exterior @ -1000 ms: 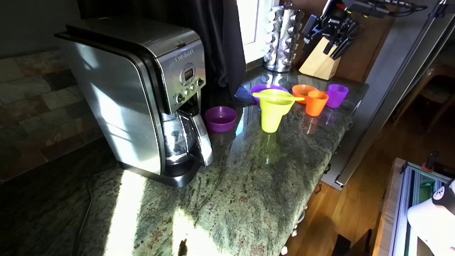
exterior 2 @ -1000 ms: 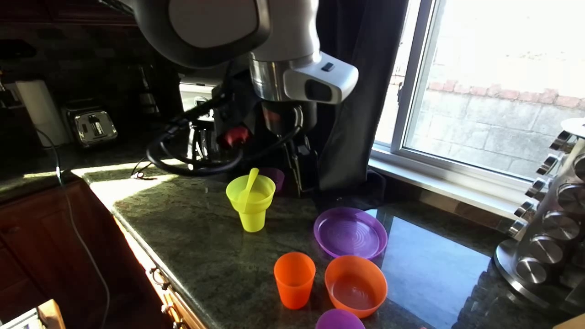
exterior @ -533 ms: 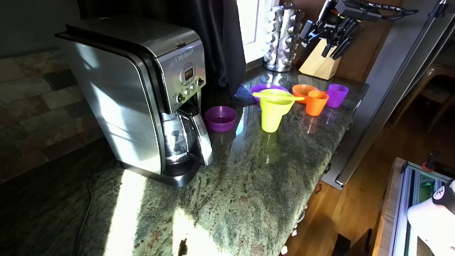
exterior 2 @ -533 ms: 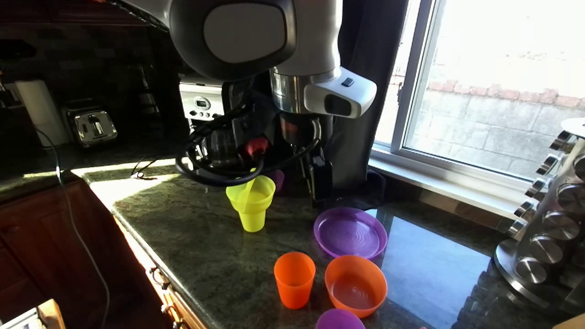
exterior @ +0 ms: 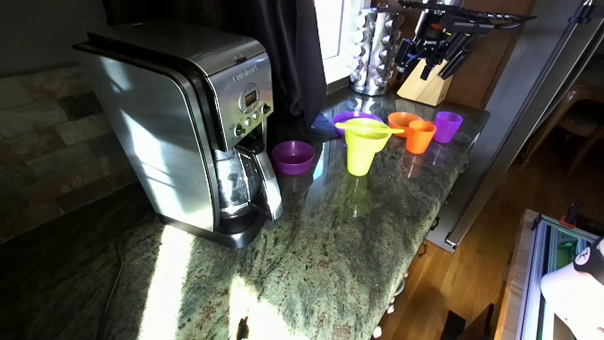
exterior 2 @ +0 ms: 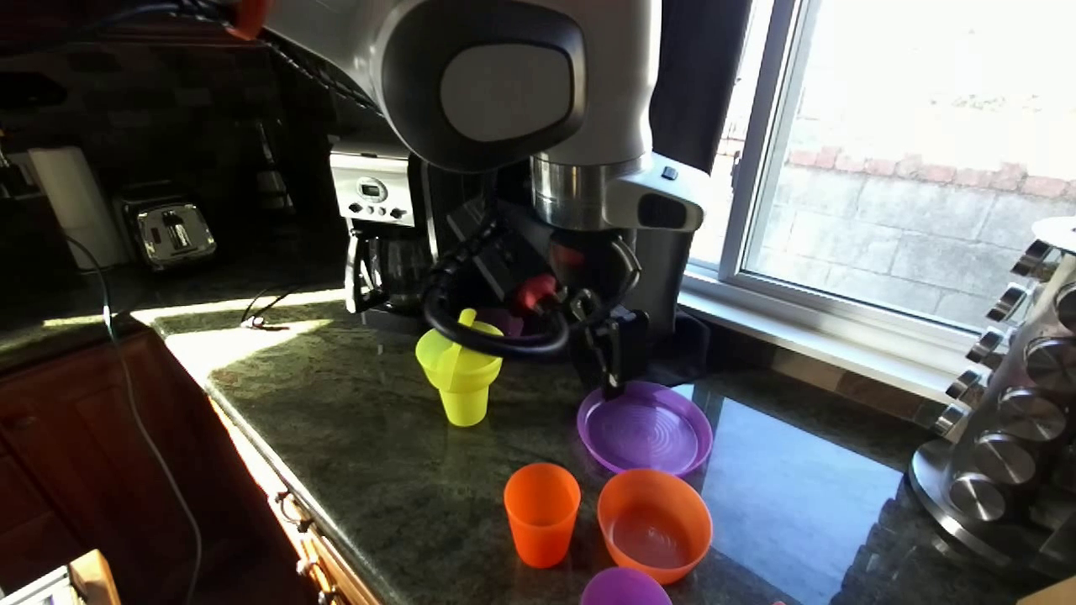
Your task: Pick up the orange bowl and place it on top of the orange cup, pick up the orange knife and place it on top of the orange bowl
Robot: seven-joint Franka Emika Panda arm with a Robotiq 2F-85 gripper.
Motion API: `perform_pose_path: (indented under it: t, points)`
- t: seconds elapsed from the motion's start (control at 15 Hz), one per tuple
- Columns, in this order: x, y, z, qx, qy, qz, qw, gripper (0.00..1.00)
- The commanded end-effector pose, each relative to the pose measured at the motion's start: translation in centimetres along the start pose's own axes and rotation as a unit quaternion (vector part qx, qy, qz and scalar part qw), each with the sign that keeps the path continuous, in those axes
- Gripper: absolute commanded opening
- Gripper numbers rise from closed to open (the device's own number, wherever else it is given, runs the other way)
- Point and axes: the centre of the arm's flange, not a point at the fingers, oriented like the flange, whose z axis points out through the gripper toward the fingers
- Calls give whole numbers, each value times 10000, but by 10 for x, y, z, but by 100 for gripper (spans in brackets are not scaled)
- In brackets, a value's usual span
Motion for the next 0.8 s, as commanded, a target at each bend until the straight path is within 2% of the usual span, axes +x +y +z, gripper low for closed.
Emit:
perform_pose_path:
  t: [0.0, 0.13, 0.4, 0.6, 0.73]
  points:
    - [36, 8, 21, -285, -146, -951, 9949, 100]
    - [47, 8, 37, -380, -242, -1396, 9892, 100]
    - [59, 4, 78, -290, -527, -2045, 9770, 100]
    - [64, 5, 109, -213, -706, -2279, 9709, 100]
    - [68, 6, 126, -200, -809, -2277, 9702, 100]
